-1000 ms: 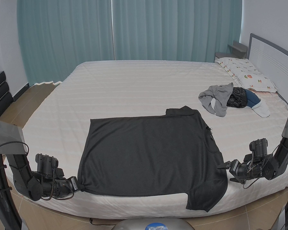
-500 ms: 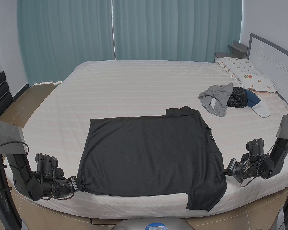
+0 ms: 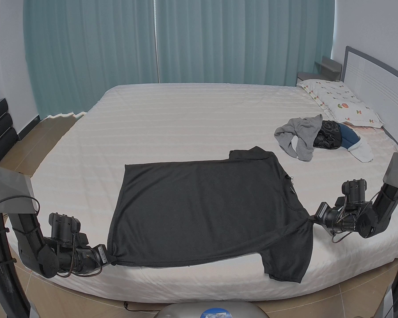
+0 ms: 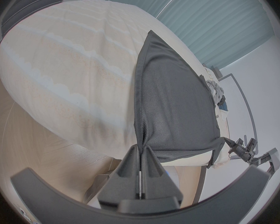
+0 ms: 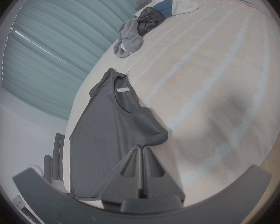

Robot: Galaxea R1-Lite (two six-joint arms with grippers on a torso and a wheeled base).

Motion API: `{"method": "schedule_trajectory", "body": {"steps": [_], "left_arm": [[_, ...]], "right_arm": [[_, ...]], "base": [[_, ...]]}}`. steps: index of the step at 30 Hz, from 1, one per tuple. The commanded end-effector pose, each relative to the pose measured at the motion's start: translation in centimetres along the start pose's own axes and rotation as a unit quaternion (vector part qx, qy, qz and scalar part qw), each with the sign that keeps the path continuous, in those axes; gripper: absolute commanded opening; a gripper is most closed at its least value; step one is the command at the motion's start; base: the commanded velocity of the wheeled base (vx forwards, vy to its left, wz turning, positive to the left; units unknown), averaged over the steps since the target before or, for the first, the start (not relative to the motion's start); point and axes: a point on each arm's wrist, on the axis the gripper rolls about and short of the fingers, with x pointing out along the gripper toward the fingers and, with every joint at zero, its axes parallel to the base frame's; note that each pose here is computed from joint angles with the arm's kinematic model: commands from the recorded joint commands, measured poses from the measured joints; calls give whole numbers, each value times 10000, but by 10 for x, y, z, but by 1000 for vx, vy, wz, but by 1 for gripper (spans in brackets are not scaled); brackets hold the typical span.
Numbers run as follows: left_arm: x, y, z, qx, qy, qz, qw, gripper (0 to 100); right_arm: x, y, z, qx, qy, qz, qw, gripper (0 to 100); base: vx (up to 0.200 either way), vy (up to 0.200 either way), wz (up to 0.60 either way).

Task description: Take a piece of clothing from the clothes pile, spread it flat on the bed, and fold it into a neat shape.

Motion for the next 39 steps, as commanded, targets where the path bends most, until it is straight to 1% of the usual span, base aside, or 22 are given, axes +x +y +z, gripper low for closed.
{"method": "schedule_trajectory", "body": {"steps": [1, 3, 4, 7, 10, 13, 15, 17, 20, 21, 22, 25, 31, 39], "left_arm": [[0, 0, 0, -6, 6, 5, 10000, 0], [0, 0, 0, -6, 6, 5, 10000, 0], [0, 0, 0, -6, 6, 5, 10000, 0], [0, 0, -1, -1, 10, 2, 10000, 0], [0, 0, -1, -1, 10, 2, 10000, 0], [0, 0, 0, -4, 0, 2, 10000, 0], [0, 0, 0, -4, 0, 2, 10000, 0], [0, 0, 0, 2, 4, -1, 10000, 0], [0, 0, 0, -6, 6, 5, 10000, 0], [0, 0, 0, 2, 4, -1, 10000, 0], [0, 0, 0, -6, 6, 5, 10000, 0], [0, 0, 0, -6, 6, 5, 10000, 0], [0, 0, -1, -1, 10, 2, 10000, 0], [0, 0, 0, 2, 4, -1, 10000, 0]], "right_arm": [[16, -2, 1, -4, 31, -11, 10000, 0], [19, -4, -2, -17, 91, -46, 9999, 0], [19, -5, -2, -17, 96, -40, 9999, 100], [17, -3, -1, 12, 67, -5, 10000, 100], [9, 1, 6, 28, -42, 97, 9999, 100], [-10, 4, 10, 30, -160, 157, 9997, 100], [-17, 5, 7, 37, -123, 178, 9998, 100], [-34, -2, -13, -52, 308, 215, 9993, 100], [-48, -11, -32, -360, 694, 324, 9964, 100], [-49, -12, -33, -367, 708, 335, 9963, 100], [-55, -20, -46, -470, 1005, 412, 9930, 100], [-58, -26, -59, -558, 1266, 450, 9894, 100], [-56, -29, -74, -620, 1470, 456, 9861, 100], [-46, -29, -76, -662, 1397, 547, 9865, 100]], "base": [[0, 0, 0], [0, 0, 0], [0, 0, 0], [0, 0, 0], [0, 0, 0], [0, 0, 0], [0, 0, 0], [0, 0, 0], [0, 0, 0], [0, 0, 0], [0, 0, 0], [0, 0, 0], [0, 0, 0], [0, 0, 0]]}}
